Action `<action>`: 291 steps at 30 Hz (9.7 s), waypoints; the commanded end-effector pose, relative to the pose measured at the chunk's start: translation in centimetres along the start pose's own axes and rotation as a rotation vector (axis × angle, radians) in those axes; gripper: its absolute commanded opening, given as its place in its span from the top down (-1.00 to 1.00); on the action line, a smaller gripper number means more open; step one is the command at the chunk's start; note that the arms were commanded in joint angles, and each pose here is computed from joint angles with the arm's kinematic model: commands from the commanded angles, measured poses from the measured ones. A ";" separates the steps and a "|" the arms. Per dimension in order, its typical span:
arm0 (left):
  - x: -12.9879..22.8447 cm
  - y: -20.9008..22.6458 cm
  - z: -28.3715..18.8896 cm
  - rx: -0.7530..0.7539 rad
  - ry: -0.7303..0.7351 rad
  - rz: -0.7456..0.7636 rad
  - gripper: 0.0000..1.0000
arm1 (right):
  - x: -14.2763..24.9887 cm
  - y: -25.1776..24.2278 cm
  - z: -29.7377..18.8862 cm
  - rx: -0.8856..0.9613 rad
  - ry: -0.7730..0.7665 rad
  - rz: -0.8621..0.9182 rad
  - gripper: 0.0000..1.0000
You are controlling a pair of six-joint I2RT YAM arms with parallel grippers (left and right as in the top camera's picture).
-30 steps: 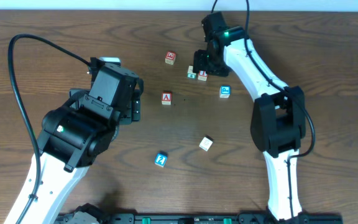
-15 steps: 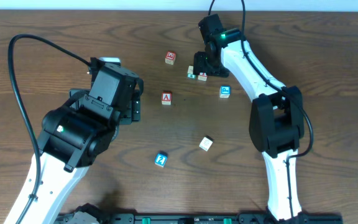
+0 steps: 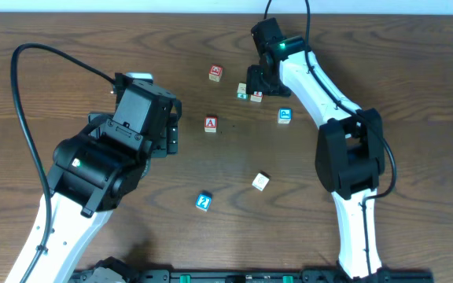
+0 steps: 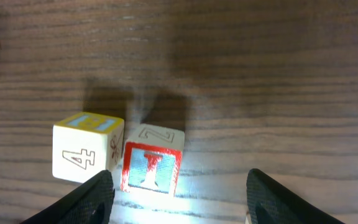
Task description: Spell out Ai2
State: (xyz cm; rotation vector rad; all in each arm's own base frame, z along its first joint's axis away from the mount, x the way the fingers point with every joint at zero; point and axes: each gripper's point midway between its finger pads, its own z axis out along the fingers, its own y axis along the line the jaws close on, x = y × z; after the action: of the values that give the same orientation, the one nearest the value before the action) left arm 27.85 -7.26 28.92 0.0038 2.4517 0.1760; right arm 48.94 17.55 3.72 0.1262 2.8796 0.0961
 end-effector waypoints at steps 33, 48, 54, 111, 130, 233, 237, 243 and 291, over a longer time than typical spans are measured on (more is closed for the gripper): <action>-0.4 0.1 -0.3 0.002 -0.007 0.011 -0.91 | 1.6 -0.3 3.0 0.004 0.018 -0.060 0.40; 0.2 0.3 -0.3 -0.008 0.015 0.022 -0.91 | 0.6 -0.5 -2.2 0.002 -0.037 -0.038 0.67; 0.7 0.3 -0.8 0.009 0.025 0.028 -0.91 | -0.8 -1.1 -9.8 0.002 -0.156 -0.029 0.71; 3.6 3.6 -5.7 0.039 -0.018 0.010 -0.91 | 11.5 4.6 -6.6 -0.077 -0.041 0.041 0.60; 3.0 3.8 -4.8 -0.019 -0.014 0.029 -0.91 | 9.3 6.0 -3.6 -0.062 -0.018 0.016 0.57; 1.5 1.6 1.4 -0.113 0.009 -0.128 -0.91 | -0.6 -6.0 -26.3 0.215 -0.331 0.141 -0.98; 3.1 -2.1 6.2 -0.037 0.105 -0.045 -0.91 | 0.6 -8.5 -28.9 0.233 -0.332 0.174 -0.99; 5.3 -7.0 11.7 0.064 0.261 0.002 -0.91 | 2.8 -11.5 -32.1 0.263 -0.334 0.210 -0.98; 7.7 -12.7 24.3 0.139 0.347 0.070 0.18 | 7.0 -15.1 -34.8 0.282 -0.294 0.186 -0.98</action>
State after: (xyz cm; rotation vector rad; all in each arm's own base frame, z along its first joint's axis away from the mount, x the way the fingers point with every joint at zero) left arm 37.35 -17.99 4.22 0.1543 2.8196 -0.0828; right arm 32.31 1.70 34.32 0.4225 2.5663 -0.2575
